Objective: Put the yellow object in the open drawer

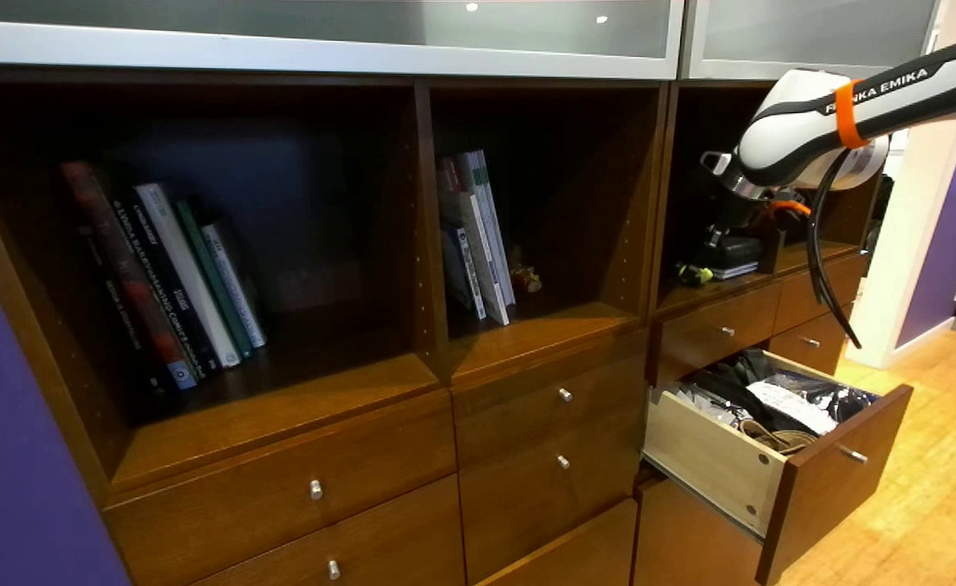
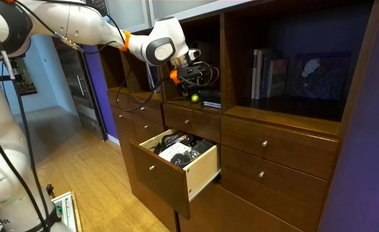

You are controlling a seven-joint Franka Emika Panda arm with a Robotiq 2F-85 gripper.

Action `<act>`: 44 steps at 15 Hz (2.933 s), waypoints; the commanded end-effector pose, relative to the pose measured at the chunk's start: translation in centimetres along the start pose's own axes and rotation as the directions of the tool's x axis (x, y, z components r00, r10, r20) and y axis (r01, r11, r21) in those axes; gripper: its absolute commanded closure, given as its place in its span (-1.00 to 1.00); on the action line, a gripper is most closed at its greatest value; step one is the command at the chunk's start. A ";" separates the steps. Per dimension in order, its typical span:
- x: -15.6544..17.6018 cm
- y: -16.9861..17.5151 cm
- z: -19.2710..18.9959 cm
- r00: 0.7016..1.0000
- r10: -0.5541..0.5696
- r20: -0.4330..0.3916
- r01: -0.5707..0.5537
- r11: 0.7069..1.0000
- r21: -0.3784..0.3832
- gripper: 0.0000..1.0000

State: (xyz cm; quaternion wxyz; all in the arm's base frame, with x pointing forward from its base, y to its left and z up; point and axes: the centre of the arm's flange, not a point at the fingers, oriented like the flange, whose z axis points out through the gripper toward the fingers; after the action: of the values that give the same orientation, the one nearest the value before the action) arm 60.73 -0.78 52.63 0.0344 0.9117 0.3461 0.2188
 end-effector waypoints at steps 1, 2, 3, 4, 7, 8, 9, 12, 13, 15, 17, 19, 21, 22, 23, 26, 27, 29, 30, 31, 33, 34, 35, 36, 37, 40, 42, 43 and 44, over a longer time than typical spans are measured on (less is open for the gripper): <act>-2.9 -2.8 -2.0 0.999 0.048 -0.019 -0.048 0.999 0.005 0.64; -3.4 -3.2 -2.3 0.998 0.060 -0.030 -0.060 0.998 0.008 0.64; -4.1 -3.7 -2.7 0.996 0.077 -0.043 -0.077 0.997 0.013 0.64; -4.8 -4.2 -3.1 0.994 0.094 -0.056 -0.093 0.996 0.015 0.64; -6.6 -5.5 -4.8 0.985 0.139 -0.104 -0.138 0.990 0.022 0.64; -7.4 -5.9 -5.5 0.981 0.155 -0.116 -0.153 0.988 0.027 0.64; -8.0 -6.2 -6.1 0.977 0.168 -0.131 -0.165 0.986 0.031 0.64; -10.5 -7.3 -7.9 0.969 0.202 -0.141 -0.201 0.979 0.024 0.64; -11.2 -7.6 -8.2 0.967 0.214 -0.139 -0.213 0.977 0.020 0.64; -12.9 -7.8 -8.0 0.958 0.250 -0.141 -0.251 0.968 0.010 0.64; -14.1 -7.5 -6.8 0.948 0.289 -0.133 -0.294 0.956 -0.015 0.64; -14.8 -7.3 -5.0 0.938 0.328 -0.113 -0.334 0.942 -0.038 0.64; -15.5 -7.0 -2.9 0.920 0.381 -0.094 -0.388 0.919 -0.071 0.64; -15.9 -6.7 -1.9 0.909 0.407 -0.091 -0.415 0.904 -0.098 0.64; -16.3 -6.3 -1.1 0.896 0.435 -0.091 -0.443 0.890 -0.111 0.64; -17.5 -5.3 1.7 0.862 0.501 -0.073 -0.506 0.850 -0.147 0.64; -17.9 -5.1 2.5 0.851 0.521 -0.068 -0.525 0.838 -0.149 0.64; -18.4 -4.6 4.1 0.831 0.553 -0.061 -0.555 0.817 -0.157 0.64; -18.7 -4.3 4.9 0.831 0.553 -0.054 -0.552 0.812 -0.190 0.64; -18.7 -4.0 5.6 0.829 0.556 -0.059 -0.556 0.809 -0.191 0.64; -18.9 -3.4 7.0 0.839 0.541 -0.064 -0.541 0.813 -0.215 0.64; -18.9 -3.2 7.7 0.841 0.539 -0.054 -0.538 0.817 -0.207 0.64; -18.9 -3.2 8.5 0.844 0.534 -0.054 -0.532 0.820 -0.210 0.64; -18.9 -3.1 9.1 0.848 0.527 -0.054 -0.526 0.824 -0.213 0.64; -18.7 -2.9 9.6 0.853 0.518 -0.064 -0.519 0.828 -0.213 0.64; -18.7 -2.2 10.7 0.871 0.486 -0.066 -0.486 0.836 -0.255 0.64; -18.9 -2.0 11.3 0.874 0.481 -0.061 -0.480 0.839 -0.257 0.64; -19.1 -1.8 11.6 0.876 0.478 -0.057 -0.476 0.841 -0.259 0.64; -19.1 -1.8 11.9 0.880 0.472 -0.049 -0.467 0.845 -0.260 0.64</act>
State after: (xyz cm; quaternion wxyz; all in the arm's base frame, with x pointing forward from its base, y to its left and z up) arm 51.03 -10.90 34.93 0.0910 0.9597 0.0774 0.2545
